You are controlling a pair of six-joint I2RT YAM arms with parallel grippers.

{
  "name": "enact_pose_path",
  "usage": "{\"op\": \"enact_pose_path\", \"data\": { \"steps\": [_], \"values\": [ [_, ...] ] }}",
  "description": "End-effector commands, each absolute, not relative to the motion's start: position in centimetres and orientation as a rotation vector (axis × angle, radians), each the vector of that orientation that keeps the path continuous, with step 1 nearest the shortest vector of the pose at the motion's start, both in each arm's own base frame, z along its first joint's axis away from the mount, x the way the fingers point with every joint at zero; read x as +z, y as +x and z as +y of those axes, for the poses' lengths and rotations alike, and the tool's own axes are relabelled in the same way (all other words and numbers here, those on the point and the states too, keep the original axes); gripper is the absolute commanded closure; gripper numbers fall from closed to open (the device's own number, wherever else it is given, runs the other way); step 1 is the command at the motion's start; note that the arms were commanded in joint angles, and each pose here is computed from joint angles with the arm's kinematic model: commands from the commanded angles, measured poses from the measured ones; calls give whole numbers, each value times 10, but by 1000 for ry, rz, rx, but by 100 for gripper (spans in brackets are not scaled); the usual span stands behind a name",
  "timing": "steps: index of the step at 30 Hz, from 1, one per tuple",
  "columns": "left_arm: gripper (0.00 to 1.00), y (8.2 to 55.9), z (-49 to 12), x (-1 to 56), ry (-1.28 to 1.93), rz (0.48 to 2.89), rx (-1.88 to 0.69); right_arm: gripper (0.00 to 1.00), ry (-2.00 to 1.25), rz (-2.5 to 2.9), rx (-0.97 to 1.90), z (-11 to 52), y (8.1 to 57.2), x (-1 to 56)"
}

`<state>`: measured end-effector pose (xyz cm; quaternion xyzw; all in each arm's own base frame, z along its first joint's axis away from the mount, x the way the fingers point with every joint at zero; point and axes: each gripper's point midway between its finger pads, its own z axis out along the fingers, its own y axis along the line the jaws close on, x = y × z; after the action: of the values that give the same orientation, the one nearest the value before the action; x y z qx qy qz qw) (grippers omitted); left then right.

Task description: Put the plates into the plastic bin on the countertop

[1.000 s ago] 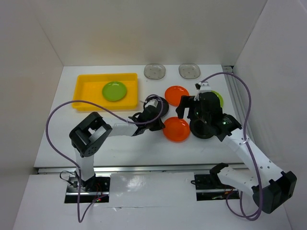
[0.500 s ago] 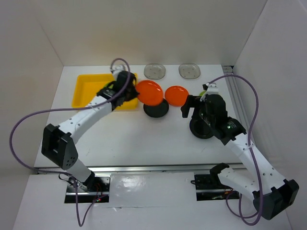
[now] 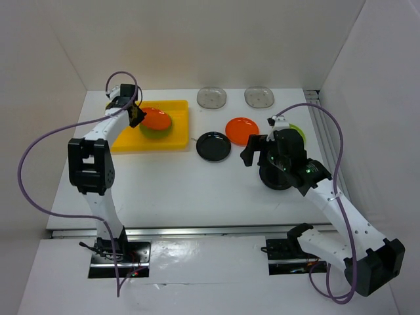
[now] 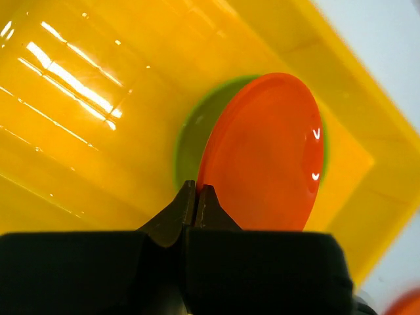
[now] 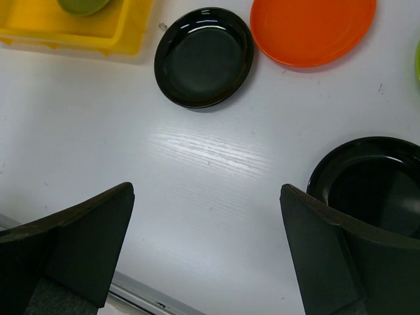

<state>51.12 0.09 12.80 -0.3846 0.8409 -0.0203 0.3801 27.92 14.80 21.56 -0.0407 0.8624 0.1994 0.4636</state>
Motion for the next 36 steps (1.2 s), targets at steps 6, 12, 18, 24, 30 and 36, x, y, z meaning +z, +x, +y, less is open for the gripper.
{"op": "enact_pose_path", "data": {
  "steps": [6,12,18,24,30,36],
  "values": [
    [92,541,14,100,-955,2197,-97,1,-135,2028,524,154,287,234],
    [26,539,6,128,-927,2170,-156,1,-129,2018,518,152,287,237],
    [0,503,-30,194,-863,2109,-148,1,-102,1985,529,149,284,258],
    [0,418,-182,212,-501,2167,-494,1,106,1926,366,106,278,299],
    [0,319,-326,166,-136,2194,-970,1,366,1768,232,47,249,348],
    [0,291,-451,142,109,2199,-1197,1,440,1750,155,24,232,360]
  ]
}}
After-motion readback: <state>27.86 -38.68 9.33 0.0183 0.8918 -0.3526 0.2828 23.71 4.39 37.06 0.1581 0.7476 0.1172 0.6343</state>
